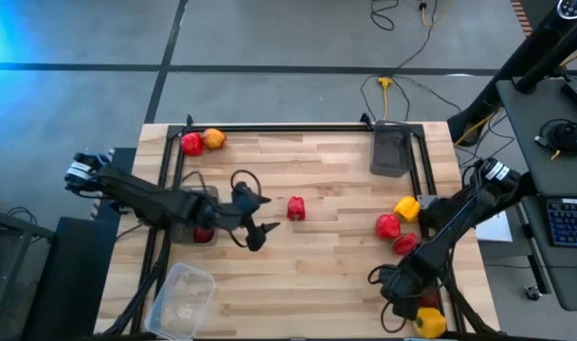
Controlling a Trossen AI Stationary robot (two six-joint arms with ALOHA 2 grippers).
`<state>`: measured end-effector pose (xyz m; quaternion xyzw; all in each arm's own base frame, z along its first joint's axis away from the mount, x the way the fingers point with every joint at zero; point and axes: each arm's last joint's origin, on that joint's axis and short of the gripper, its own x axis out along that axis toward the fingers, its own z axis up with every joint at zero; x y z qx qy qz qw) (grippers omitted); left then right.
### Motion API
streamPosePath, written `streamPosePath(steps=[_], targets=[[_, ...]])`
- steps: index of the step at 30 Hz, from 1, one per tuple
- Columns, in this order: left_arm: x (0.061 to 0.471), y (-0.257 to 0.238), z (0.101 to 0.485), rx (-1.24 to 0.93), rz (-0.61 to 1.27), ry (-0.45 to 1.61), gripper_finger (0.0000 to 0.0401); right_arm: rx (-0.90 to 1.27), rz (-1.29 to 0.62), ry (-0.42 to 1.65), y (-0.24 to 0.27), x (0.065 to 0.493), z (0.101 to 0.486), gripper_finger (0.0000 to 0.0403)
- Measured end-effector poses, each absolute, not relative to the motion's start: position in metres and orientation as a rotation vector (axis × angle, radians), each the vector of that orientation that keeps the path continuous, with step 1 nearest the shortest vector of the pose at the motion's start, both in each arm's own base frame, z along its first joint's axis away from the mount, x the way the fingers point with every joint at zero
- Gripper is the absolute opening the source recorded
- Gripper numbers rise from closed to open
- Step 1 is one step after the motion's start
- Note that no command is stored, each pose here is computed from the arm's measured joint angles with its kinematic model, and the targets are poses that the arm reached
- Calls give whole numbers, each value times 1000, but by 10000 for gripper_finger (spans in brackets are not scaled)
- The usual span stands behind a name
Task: Sort produce into baskets
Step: Put the red apple into the left black transparent bin
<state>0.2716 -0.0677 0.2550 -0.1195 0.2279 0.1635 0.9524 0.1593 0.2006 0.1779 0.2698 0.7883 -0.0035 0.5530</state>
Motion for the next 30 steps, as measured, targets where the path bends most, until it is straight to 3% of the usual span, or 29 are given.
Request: streamPosePath(steps=[7, 15, 20, 30], targets=[[280, -76, 236, -240, 312, 532, 357, 637, -71, 1885, 196, 156, 179, 336], [283, -77, 232, -234, 314, 543, 357, 749, -111, 1841, 189, 177, 194, 311], [283, -77, 232, -234, 315, 542, 357, 809, -225, 1923, 185, 173, 193, 298], [282, -79, 232, -250, 312, 539, 357, 866, -306, 2005, 183, 168, 191, 353]])
